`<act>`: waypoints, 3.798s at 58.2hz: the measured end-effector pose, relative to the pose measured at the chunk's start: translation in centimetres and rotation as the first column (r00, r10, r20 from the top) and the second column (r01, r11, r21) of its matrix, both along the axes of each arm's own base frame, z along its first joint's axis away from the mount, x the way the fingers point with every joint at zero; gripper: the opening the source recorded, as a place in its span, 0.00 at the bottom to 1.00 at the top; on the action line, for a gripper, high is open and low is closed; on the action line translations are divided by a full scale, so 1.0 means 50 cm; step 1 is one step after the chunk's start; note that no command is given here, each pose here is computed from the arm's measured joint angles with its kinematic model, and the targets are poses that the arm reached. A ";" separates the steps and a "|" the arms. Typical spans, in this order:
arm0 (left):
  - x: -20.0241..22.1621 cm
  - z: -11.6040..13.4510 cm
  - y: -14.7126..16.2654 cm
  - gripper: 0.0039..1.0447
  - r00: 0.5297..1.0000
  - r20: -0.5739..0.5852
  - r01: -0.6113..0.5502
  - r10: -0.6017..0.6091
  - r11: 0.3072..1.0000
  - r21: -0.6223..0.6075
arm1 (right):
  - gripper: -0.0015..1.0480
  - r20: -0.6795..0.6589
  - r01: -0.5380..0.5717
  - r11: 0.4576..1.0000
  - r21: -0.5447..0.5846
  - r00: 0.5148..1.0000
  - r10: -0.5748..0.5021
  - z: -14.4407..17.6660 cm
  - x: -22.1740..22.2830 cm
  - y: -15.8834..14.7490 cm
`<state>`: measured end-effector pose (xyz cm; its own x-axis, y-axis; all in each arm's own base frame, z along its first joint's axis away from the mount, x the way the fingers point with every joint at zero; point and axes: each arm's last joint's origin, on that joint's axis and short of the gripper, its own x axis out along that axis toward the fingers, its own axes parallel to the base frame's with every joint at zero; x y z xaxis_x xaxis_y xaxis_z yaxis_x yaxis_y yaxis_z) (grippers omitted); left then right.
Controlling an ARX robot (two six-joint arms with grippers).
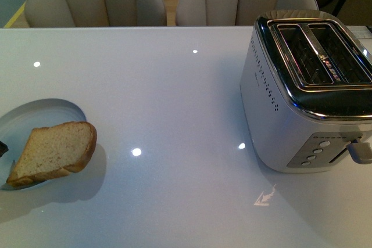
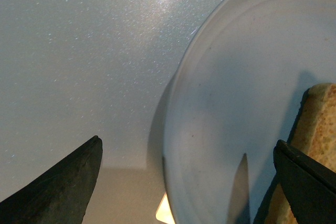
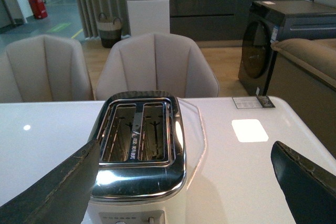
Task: Left arm holds plate, right arm toasts bread
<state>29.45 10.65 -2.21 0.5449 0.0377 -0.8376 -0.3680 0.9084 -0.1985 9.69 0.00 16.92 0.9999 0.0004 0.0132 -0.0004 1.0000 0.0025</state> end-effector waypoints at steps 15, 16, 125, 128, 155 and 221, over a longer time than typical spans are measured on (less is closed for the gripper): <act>0.025 -0.024 -0.008 0.92 1.000 0.001 -0.008 0.008 1.000 -0.024 | 0.91 0.000 0.000 1.000 0.000 1.000 0.000 0.000 0.000 0.000; 0.026 -0.025 -0.008 0.91 1.000 0.002 -0.009 0.009 1.000 -0.024 | 0.91 0.000 0.000 1.000 0.000 1.000 0.000 0.000 0.000 0.000; 0.060 0.353 -0.177 0.03 0.962 0.247 -0.018 0.119 0.927 -0.375 | 0.91 0.000 0.000 1.000 0.000 1.000 0.000 0.000 0.000 0.000; 0.067 0.378 -0.202 0.03 0.961 0.255 0.000 0.104 0.925 -0.379 | 0.91 0.000 0.000 1.000 0.000 1.000 0.000 0.000 0.000 0.000; 0.074 0.492 -0.398 0.03 0.956 0.286 0.178 -0.065 0.903 -0.390 | 0.91 0.000 0.000 1.000 0.000 1.000 0.000 0.000 0.000 0.000; 0.052 0.519 -0.484 0.03 0.952 0.283 0.233 -0.114 0.871 -0.433 | 0.91 -0.396 -0.187 0.915 0.358 0.857 0.330 0.060 0.073 0.013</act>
